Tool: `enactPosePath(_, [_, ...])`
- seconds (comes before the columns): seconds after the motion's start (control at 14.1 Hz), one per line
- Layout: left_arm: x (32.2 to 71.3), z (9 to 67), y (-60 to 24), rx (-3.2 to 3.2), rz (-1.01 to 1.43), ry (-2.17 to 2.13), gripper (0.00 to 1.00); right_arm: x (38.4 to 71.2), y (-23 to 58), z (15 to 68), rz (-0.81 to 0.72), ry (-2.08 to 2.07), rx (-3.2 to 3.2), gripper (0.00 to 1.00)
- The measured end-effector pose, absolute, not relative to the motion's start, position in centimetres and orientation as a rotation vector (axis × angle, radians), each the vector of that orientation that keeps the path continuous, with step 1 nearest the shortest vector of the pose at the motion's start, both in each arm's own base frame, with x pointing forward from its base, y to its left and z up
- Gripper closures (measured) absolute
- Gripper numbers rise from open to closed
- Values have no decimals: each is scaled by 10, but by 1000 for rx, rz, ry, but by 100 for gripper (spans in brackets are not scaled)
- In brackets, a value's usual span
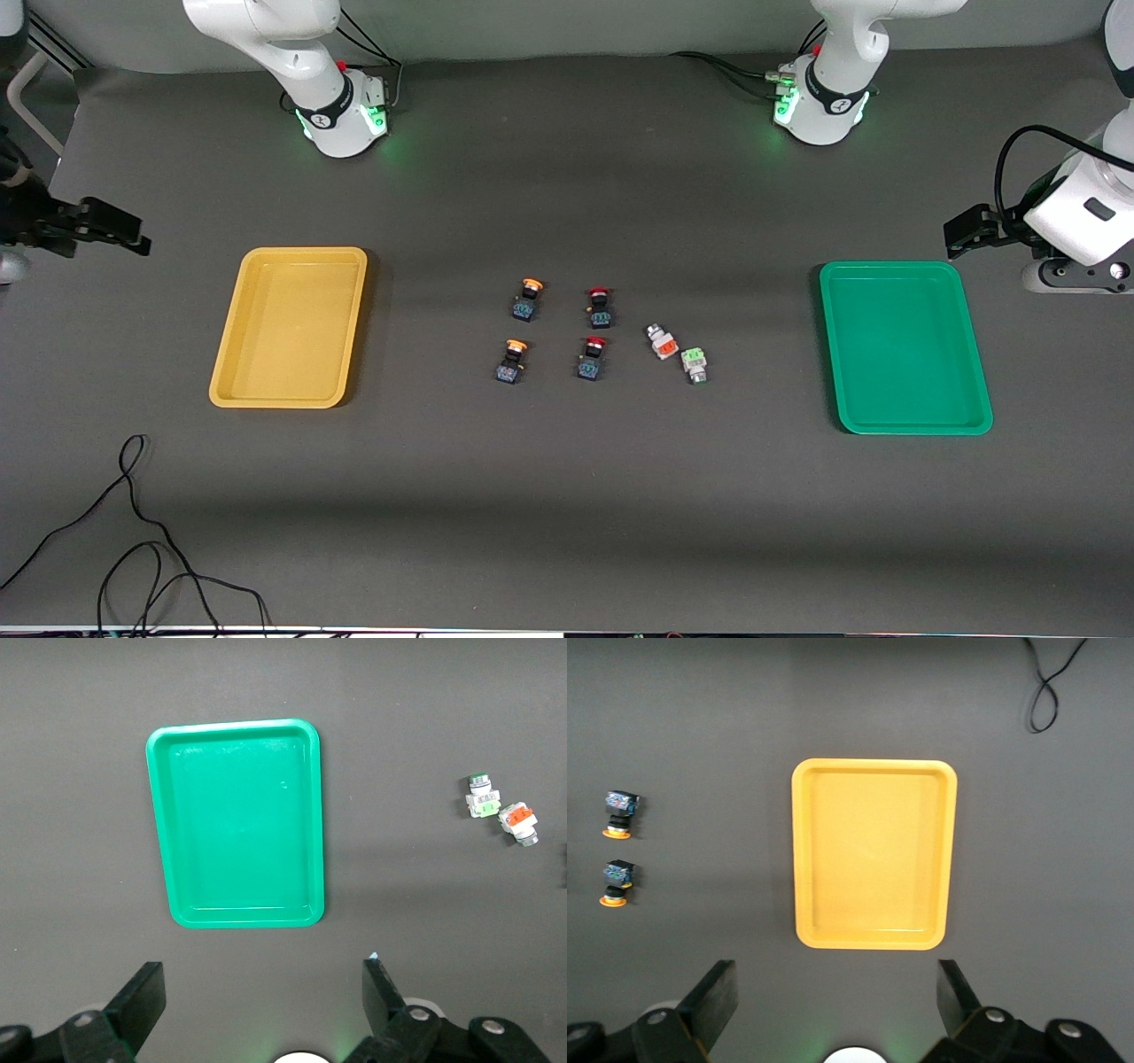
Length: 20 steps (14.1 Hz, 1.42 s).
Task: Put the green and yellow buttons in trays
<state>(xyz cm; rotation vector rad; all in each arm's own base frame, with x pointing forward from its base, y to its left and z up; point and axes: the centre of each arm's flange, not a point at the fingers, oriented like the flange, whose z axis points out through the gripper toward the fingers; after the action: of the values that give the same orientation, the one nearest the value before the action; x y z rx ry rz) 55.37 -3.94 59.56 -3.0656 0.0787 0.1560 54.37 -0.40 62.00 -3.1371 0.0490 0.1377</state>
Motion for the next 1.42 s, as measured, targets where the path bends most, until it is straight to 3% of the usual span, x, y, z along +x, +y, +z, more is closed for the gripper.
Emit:
enactPosePath(0.43, [554,594,-39,-3065,161,78,0,524,180,587,106,263,-3117,0])
enactPosePath(0.85, [554,594,-36,-3066,163,70,0,458,361,540,94,372,-3120,0])
enactPosePath(1.13, [554,594,-36,-3066,164,69,0,427,408,522,113,433,-3134,0])
enactPosePath(1.42, [554,594,-36,-3066,165,69,0,431,403,472,91,456,-3118,0])
